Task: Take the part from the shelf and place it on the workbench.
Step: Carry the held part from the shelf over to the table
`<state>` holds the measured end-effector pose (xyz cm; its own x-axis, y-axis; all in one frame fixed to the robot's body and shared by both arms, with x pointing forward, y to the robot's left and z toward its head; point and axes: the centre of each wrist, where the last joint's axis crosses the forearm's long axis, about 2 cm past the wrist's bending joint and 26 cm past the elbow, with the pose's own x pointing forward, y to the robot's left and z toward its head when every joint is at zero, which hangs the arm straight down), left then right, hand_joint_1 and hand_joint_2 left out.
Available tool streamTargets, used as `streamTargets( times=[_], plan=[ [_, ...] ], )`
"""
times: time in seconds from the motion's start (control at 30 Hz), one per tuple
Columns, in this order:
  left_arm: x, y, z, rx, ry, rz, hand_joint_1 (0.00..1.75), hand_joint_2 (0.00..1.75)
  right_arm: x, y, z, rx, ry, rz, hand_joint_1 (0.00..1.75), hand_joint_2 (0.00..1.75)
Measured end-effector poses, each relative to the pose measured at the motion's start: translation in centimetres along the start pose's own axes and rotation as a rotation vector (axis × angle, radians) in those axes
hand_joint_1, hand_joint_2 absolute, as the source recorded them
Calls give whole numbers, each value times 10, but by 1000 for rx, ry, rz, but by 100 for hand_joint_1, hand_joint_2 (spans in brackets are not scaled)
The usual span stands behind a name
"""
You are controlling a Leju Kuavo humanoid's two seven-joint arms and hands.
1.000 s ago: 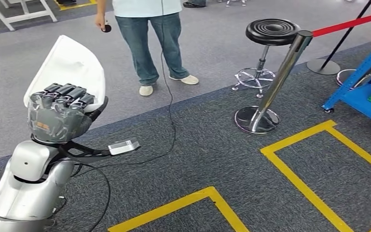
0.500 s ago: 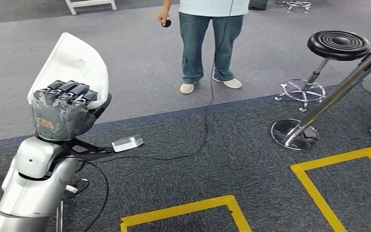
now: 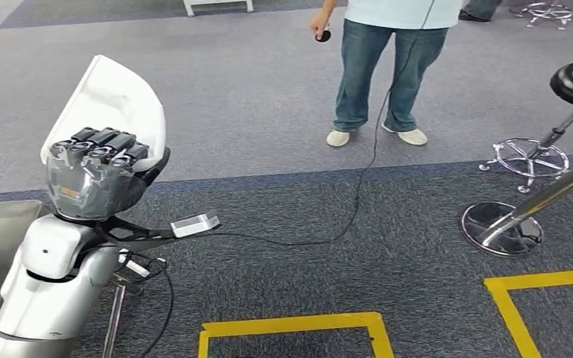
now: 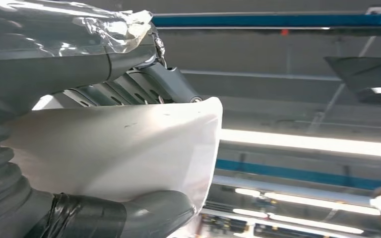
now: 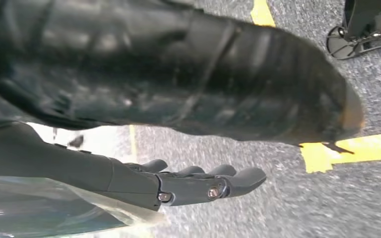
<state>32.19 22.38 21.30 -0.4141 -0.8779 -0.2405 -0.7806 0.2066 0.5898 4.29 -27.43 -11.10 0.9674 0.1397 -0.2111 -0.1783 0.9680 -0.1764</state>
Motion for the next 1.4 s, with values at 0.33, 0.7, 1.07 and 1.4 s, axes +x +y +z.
streamTargets(
  times=[0.33,0.7,1.07,1.4],
  plan=[
    [0,0,-3,7,8,-4,175,175,3,0,1,-22,-16,14,0,0],
    [1,0,-1,1,14,1,175,175,6,-1,2,-22,-24,22,0,0],
    [0,0,-2,3,16,5,175,175,5,-1,2,-26,-33,29,0,0],
    [-1,0,-1,3,13,2,175,175,5,-1,2,-29,-35,33,0,0]
  ],
)
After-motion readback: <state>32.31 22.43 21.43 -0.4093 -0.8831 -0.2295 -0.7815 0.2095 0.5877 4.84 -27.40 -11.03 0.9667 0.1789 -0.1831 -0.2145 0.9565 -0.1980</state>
